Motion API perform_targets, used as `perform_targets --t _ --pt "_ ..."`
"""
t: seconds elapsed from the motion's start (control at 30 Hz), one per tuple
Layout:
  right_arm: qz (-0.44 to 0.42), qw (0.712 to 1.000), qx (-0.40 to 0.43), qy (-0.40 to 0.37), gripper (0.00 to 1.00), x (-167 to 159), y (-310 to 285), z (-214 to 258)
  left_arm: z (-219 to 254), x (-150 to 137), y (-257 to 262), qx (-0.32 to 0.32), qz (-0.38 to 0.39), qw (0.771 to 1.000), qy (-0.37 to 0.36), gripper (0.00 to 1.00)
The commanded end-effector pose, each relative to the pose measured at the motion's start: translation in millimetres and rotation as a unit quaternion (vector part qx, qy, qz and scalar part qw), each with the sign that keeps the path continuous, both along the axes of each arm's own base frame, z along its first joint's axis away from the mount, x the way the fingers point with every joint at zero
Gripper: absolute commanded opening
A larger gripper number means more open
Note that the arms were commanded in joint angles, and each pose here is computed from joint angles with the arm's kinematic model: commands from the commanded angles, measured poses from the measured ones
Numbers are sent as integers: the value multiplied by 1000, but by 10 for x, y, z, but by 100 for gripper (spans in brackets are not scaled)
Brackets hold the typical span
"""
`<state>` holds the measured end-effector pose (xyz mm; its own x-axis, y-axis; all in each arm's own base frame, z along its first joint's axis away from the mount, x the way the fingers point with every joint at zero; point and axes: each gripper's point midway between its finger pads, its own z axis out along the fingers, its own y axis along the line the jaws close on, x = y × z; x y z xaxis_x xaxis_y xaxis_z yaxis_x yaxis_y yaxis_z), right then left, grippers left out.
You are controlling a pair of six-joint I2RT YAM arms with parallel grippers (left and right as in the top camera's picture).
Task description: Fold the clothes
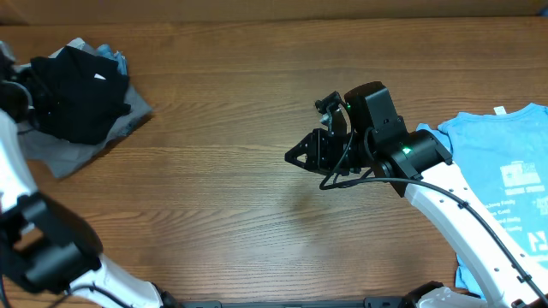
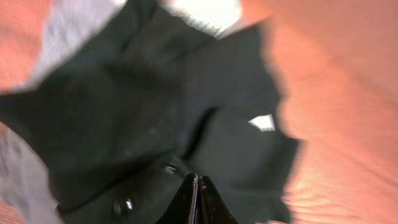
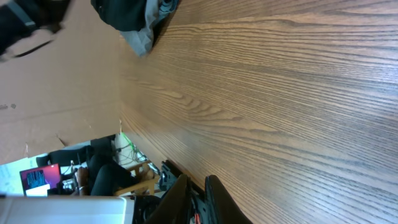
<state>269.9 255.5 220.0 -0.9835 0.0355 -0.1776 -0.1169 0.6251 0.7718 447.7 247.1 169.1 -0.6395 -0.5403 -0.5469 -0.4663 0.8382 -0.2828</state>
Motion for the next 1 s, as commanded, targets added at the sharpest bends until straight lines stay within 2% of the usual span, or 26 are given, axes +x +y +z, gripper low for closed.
perform_targets --t 0.0,0.07,0.17,0.3,0.47,0.6,0.7,0.87,0.9,0.97 --pt "1 1000 -1 -10 12 26 3 22 -629 -152 262 -20 90 993 80 4" --pt "1 1000 -2 -9 12 19 0 17 -928 -186 270 -55 108 987 102 8" --pt "1 1000 -3 -7 12 14 -3 12 -1117 -185 226 -92 99 985 105 12" --pt "7 1000 -5 -14 12 12 -5 9 -937 -68 184 -114 72 989 61 38" --pt "21 999 -14 -32 9 7 -20 -10 -175 80 156 -90 35 995 -19 47" --pt "21 998 -32 -52 8 43 -64 -33 663 18 6 -45 -2 996 -79 53" --pt "2 994 -62 -90 8 137 -163 16 1325 -190 -319 -3 -60 991 -117 60" --pt "-32 974 -111 -196 9 331 -369 418 1947 -666 -999 46 -141 980 -135 65" --pt "-39 969 -117 -216 10 362 -406 526 2029 -763 -1151 50 -154 977 -136 70" --pt "-64 958 -127 -249 12 420 -502 752 2178 -987 -1469 55 -179 973 -137 92"
